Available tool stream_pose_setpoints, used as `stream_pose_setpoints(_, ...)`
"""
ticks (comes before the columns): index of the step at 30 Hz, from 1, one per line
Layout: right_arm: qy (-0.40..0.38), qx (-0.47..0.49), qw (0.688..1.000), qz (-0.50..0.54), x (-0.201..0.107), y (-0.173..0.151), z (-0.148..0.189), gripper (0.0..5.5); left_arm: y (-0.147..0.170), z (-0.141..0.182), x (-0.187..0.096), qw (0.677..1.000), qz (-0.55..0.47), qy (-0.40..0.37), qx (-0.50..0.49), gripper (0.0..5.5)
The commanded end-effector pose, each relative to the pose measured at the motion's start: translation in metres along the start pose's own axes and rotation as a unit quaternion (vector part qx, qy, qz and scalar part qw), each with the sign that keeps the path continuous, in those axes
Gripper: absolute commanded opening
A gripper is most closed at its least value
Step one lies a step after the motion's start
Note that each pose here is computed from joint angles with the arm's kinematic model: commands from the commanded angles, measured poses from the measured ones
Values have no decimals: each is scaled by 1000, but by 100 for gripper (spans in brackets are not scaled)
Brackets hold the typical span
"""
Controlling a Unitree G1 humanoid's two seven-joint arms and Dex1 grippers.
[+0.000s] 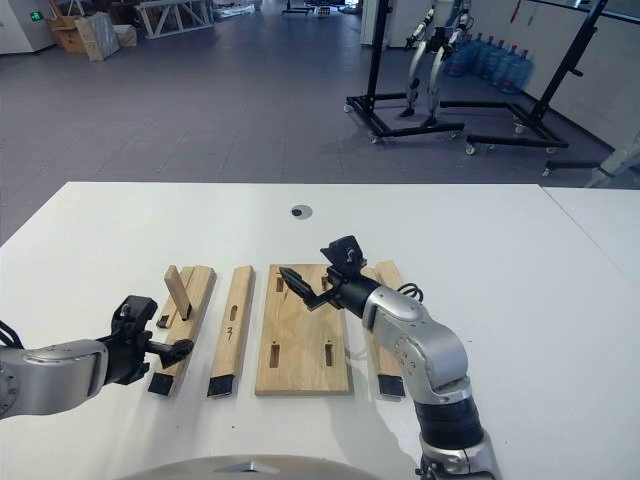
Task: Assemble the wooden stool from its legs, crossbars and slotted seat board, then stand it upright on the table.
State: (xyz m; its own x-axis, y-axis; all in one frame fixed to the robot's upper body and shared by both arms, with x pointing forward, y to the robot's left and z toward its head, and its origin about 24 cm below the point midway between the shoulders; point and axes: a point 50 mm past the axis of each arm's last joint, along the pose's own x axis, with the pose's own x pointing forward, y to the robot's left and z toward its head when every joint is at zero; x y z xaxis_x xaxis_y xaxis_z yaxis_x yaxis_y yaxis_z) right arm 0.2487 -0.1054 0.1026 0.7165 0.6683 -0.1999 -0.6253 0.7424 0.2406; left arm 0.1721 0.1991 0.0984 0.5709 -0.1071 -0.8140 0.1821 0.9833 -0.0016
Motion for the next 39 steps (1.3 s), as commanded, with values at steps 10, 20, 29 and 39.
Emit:
stream_pose_setpoints(10, 4, 0, 1000, 3, 2, -1, 1, 540, -8, -14, 21, 997, 23, 34, -72, 538)
stream_pose_setpoints(20, 4, 0, 1000, 3, 3, -2, 2, 540, -9, -21, 23, 995, 10, 56, -88, 433)
stream_pose_setpoints(29, 4, 1, 1000, 3, 3, -2, 2, 540, -4, -19, 23, 997, 22, 53, -53, 290)
stream_pose_setpoints(39, 5, 0, 1000, 4, 4, -2, 2, 540, -1, 10, 20, 999, 11, -11, -38, 205)
